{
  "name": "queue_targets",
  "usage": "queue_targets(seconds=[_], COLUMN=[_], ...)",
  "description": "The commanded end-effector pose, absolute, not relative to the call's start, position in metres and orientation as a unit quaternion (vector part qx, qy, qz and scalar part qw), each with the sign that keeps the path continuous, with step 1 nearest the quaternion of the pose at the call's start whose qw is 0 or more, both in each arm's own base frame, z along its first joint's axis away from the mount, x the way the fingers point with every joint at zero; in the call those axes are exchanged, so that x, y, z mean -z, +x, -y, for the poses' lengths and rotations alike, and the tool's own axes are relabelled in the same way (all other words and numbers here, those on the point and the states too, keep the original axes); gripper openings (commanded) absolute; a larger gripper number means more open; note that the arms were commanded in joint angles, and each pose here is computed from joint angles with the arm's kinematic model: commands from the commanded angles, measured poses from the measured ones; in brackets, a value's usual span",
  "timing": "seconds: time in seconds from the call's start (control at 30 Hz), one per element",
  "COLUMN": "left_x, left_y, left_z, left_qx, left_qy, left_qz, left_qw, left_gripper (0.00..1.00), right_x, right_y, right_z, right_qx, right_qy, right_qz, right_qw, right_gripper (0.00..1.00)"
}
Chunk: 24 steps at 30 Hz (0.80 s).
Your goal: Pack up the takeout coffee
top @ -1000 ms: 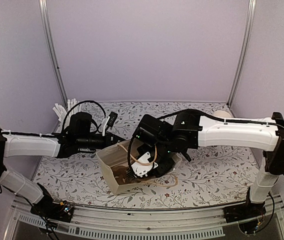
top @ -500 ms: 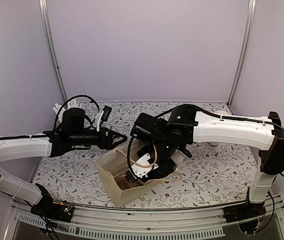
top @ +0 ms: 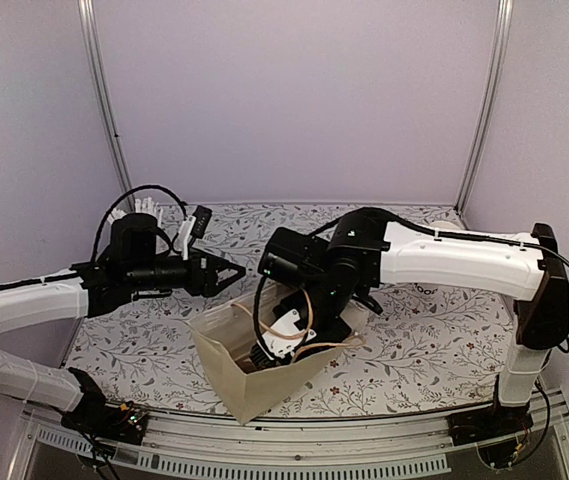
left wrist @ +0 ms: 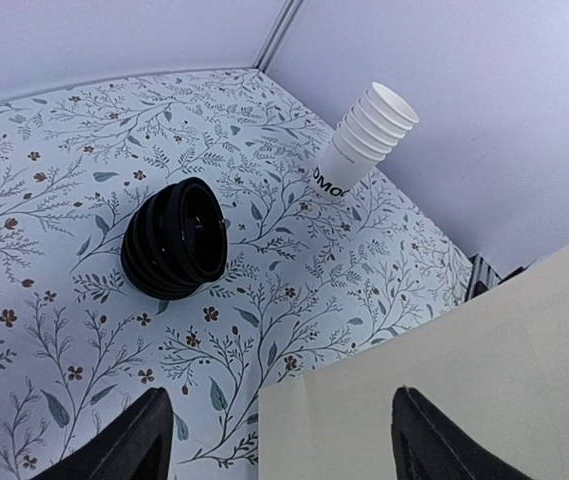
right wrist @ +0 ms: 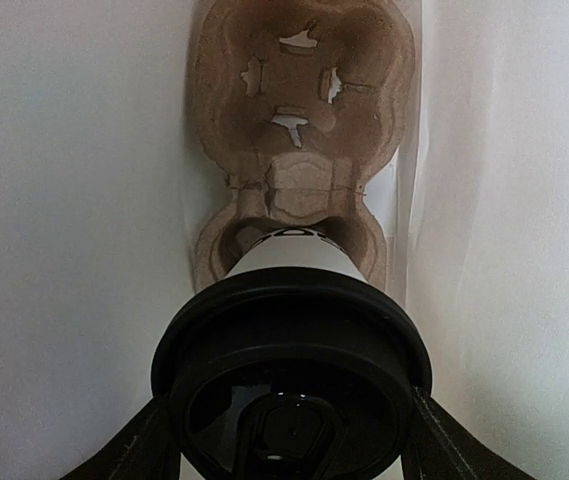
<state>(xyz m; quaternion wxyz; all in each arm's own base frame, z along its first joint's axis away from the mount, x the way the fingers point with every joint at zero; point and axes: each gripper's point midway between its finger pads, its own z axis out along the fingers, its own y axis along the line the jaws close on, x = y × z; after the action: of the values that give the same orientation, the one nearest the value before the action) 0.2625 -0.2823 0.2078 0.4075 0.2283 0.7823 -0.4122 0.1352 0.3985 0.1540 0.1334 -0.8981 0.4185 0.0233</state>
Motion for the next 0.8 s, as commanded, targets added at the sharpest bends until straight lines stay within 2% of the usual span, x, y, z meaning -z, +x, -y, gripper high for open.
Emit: queue_targets(seconds=[0.0, 0.17, 0.77], left_x=[-0.215, -0.216, -0.222], left_y=[0.263, 0.258, 0.248], left_z=[0.269, 0.262, 0.244], left_qx=[0.39, 0.39, 0.377], left_qy=[0.223, 0.215, 0.197], left_qz=[-0.784, -0.784, -0.786], left_qw=[0.428, 0.432, 0.448], left_gripper=[0.77, 0.77, 0.78], right_x=[-0.135, -0.132, -0.104], right_y=[0.121, 0.12, 0.128], right_z=[-0.396, -0.4, -0.4], right_qx=[-0.058, -0.062, -0.123], right_qy=[-0.909, -0.913, -0.892], right_qz=[-0.403, -0.393, -0.434], right_qw=[0.087, 0.085, -0.001], right_gripper=[0.5, 0.5, 0.49])
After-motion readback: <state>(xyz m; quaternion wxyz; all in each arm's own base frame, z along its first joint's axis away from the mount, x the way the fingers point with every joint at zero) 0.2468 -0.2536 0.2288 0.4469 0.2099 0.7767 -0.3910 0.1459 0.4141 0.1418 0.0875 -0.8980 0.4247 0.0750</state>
